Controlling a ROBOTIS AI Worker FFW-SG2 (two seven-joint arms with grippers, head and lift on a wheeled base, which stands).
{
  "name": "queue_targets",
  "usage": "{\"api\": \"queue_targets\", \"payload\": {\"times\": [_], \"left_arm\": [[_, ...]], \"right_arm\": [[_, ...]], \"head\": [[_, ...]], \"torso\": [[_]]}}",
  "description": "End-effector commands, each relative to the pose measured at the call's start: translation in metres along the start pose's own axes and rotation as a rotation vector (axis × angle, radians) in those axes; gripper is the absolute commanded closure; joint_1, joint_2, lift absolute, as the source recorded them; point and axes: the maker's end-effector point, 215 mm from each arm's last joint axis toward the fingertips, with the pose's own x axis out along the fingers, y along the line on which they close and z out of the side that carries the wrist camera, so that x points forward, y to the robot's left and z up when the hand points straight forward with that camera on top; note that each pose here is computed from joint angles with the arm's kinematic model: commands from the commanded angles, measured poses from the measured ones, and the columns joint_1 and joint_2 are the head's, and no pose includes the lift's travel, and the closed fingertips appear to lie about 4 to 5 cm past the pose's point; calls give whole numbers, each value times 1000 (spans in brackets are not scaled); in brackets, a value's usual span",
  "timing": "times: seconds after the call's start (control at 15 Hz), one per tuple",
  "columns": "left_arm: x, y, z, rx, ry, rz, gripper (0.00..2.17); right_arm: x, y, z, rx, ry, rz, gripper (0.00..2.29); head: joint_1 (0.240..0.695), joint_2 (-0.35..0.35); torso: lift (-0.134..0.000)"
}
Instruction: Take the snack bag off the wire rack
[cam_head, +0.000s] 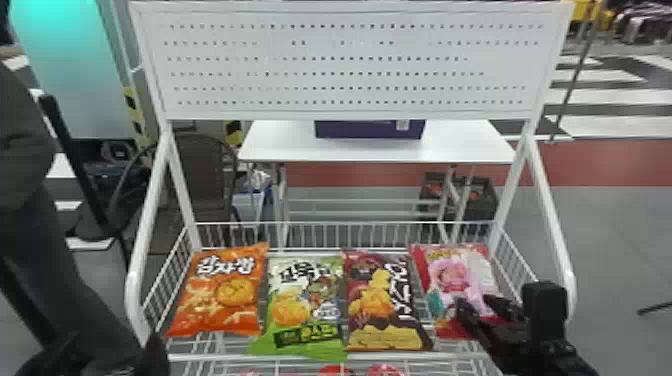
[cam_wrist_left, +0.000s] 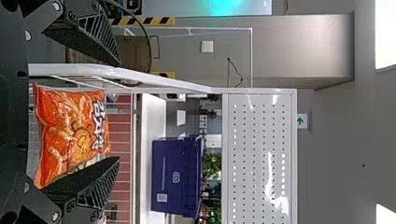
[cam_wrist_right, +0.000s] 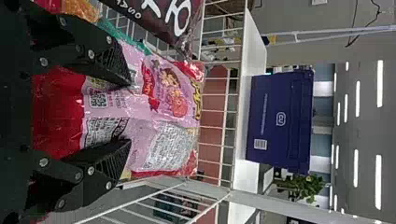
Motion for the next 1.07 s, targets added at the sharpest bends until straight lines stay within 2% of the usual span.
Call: {"api": "queue_targets", "payload": {"times": [0.0, 0.13, 0.27, 0.53, 0.73, 1.0], "left_arm": [[0, 0, 0, 0, -1, 2, 191], [0, 0, 0, 0, -1, 2, 188], [0, 0, 0, 0, -1, 2, 188], [1, 0, 2, 1, -5, 0, 188], [1, 1, 3, 3, -7, 0, 188], [2, 1, 5, 5, -10, 0, 188]], "right_arm": [[-3, 1, -8, 12, 20, 2, 1997], [-7, 3, -1, 19, 6, 5, 2017], [-14, 6, 8, 27, -15, 10, 2165], [-40, 23, 48, 46, -91, 41, 2162], [-84, 25, 75, 46, -155, 56, 2162], [-147, 30, 86, 38, -199, 79, 2162]], "head": [[499, 0], [499, 0], [499, 0], [499, 0], [499, 0], [499, 0]], "torso": [[0], [0], [0], [0], [0], [0]]}}
